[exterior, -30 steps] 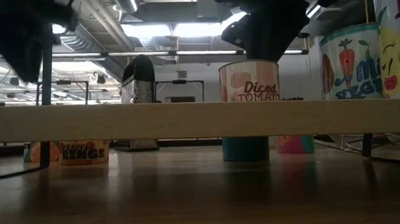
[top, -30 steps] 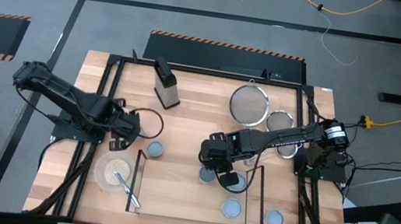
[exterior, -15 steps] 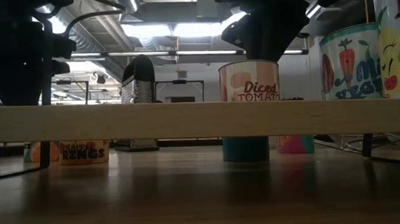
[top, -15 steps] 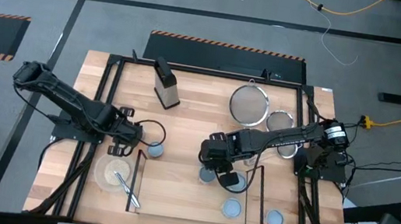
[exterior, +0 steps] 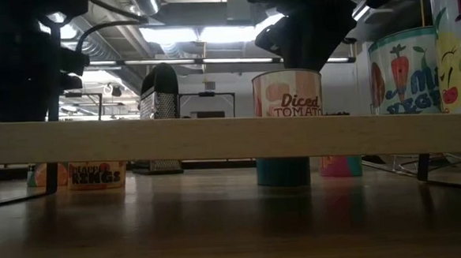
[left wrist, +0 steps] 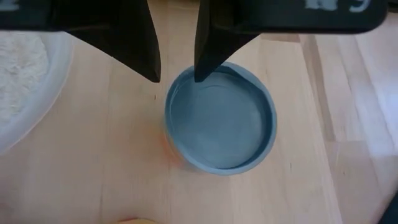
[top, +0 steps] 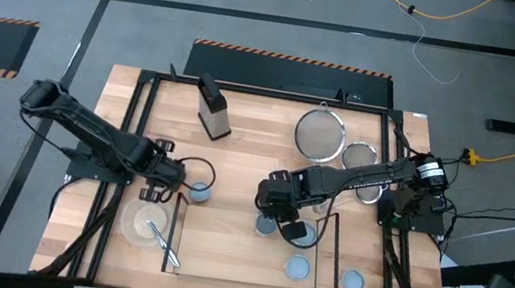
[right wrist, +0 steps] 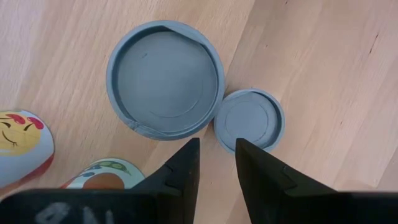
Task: Pick and place cans onto a shelf
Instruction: Put the small canned oranges on the shelf
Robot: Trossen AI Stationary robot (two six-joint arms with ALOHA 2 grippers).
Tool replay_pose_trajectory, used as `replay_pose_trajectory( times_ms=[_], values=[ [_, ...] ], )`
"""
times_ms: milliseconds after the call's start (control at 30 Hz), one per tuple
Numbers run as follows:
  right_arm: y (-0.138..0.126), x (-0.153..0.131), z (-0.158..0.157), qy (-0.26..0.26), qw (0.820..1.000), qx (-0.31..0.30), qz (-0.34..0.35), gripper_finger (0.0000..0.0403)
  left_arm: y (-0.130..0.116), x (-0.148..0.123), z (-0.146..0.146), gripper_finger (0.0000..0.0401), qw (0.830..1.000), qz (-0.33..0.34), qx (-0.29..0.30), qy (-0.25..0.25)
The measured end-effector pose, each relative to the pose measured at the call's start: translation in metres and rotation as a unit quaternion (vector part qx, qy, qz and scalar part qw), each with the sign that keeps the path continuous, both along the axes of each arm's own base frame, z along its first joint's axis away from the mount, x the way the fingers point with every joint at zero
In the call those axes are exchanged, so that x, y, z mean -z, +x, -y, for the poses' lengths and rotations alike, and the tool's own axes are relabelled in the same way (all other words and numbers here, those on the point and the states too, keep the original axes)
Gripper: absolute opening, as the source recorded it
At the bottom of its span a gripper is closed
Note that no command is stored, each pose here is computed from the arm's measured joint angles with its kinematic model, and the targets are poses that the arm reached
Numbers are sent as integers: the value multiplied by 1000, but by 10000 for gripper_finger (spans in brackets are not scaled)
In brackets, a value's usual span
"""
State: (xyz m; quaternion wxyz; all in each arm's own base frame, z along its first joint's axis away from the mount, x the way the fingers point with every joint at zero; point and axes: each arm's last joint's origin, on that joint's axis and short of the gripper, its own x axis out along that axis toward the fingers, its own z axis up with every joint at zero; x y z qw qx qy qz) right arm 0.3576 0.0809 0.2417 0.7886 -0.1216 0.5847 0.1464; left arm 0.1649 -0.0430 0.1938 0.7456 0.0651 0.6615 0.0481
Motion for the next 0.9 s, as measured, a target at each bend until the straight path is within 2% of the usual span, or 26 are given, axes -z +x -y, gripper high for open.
replay_pose_trajectory(
  times_ms=[433,533,733,900],
  values=[
    [0,0,0,0,1000,0,1,107,7,12,2,87,999,-34,-1,13],
    [0,0,0,0,1000,0,1,107,7,12,2,72,999,-34,-1,13],
    [-2,-2,0,-1,1000,-1,-4,107,7,12,2,12,999,-30,-14,13],
    [-15,-19,-2,-4,1000,-3,4,107,7,11,2,7,999,-22,-48,10]
  ],
)
